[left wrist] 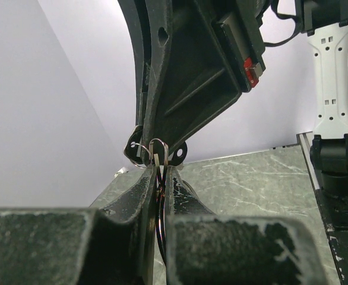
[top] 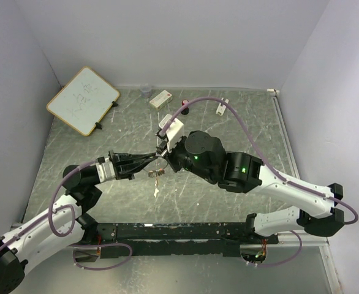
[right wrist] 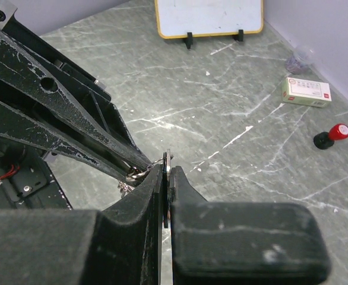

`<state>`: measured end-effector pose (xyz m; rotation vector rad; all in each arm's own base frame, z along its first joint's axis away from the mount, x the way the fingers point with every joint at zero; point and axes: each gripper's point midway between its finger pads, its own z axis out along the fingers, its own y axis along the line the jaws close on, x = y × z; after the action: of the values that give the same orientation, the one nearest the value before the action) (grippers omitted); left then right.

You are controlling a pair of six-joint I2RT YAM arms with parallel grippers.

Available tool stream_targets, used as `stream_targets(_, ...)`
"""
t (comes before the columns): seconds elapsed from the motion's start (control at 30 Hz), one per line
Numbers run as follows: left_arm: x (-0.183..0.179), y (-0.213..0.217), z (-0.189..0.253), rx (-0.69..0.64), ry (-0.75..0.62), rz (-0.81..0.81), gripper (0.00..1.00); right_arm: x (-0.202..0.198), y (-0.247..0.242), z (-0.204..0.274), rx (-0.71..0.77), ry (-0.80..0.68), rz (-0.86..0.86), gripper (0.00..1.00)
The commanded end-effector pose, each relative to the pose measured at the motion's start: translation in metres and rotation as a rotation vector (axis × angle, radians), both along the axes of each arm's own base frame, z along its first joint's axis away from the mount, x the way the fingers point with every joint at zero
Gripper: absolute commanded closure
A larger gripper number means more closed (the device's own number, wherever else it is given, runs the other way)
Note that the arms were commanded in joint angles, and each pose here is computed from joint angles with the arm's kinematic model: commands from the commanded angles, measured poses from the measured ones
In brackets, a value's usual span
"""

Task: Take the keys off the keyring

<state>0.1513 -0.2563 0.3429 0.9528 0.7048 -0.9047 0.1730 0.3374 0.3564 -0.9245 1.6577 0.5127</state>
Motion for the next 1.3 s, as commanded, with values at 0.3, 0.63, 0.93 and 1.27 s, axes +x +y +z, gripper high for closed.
stream_targets(0.3, -0.037, 0.01, 0.048, -0.098, -0.147, -0.094, 0.93, -0.014, 0.012, -0.01, 0.0, 0.03, 0.125, 1.0)
stream_targets(0.63, -0.033, 0.024, 0.071, -0.19, -0.202, -0.008, 0.93, -0.008, -0.002, -0.021, -0.028, 0.04, 0.072, 1.0)
stream_targets(0.93, -0.018, 0.019, 0.067, -0.158, -0.159, 0.034, 0.93, 0.017, -0.03, -0.006, 0.007, -0.031, -0.127, 1.0)
stream_targets(1.27, 0.022, 0.016, 0.027, -0.076, 0.02, 0.172, 0.93, 0.072, -0.09, 0.018, 0.065, -0.156, -0.552, 1.0)
